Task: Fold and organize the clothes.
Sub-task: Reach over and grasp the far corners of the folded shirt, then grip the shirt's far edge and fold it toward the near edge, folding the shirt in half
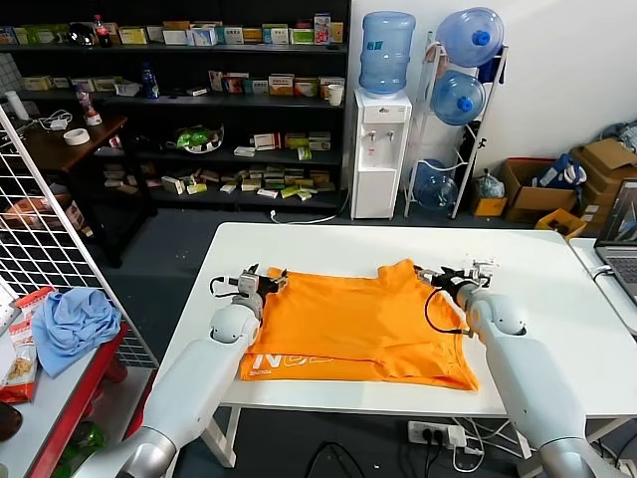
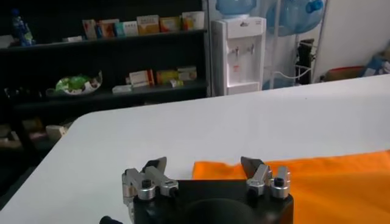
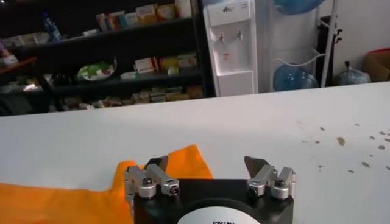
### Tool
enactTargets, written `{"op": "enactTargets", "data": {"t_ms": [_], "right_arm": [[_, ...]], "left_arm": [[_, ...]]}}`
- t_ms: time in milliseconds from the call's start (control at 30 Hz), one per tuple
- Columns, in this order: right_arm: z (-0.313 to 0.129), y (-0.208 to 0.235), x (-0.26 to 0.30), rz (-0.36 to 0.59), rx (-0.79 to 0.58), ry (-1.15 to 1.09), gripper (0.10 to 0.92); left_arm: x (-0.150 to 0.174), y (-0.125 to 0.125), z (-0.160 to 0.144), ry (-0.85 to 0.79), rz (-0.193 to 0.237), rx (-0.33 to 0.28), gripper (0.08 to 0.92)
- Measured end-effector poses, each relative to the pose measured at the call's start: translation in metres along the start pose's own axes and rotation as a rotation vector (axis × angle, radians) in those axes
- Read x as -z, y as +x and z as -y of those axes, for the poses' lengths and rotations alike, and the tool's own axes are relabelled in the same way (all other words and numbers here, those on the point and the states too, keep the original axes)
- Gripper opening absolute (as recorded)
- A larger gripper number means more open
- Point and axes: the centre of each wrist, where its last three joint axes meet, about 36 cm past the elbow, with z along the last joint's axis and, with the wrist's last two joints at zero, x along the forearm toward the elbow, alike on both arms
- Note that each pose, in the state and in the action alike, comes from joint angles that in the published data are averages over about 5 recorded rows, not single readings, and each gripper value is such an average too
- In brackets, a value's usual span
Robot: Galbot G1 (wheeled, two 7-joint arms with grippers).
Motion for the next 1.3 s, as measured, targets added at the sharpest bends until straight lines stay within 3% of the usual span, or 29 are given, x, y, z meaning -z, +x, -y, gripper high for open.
{"op": "enactTargets", "data": {"t_ms": [167,367,933,1133,1300], "right_arm": [[-0.004,-0.008,-0.002,-0.020,0.008,0.008,0.801],[-0.010,-0.015,-0.007,-0.035,0.008,0.013,0.645],[-0.018,-0.010,-0.011,-0.026,-0.013,0.032,0.157],[-0.023,0.012,-0.006,0.004,-0.014,0.062,0.125],[-0.027,0.044,-0.013,0.026,-0.020,0.096,0.125]], "left_arm": [[-0.002,-0.001,-0.004,0.009,-0.016,0.013,0.823],[-0.007,0.000,-0.008,0.019,-0.025,0.018,0.788],[-0.026,0.018,-0.021,0.021,-0.029,0.016,0.299],[-0.031,0.035,-0.032,0.022,-0.015,0.028,0.135],[-0.031,0.058,-0.041,0.017,0.022,0.031,0.097]]}}
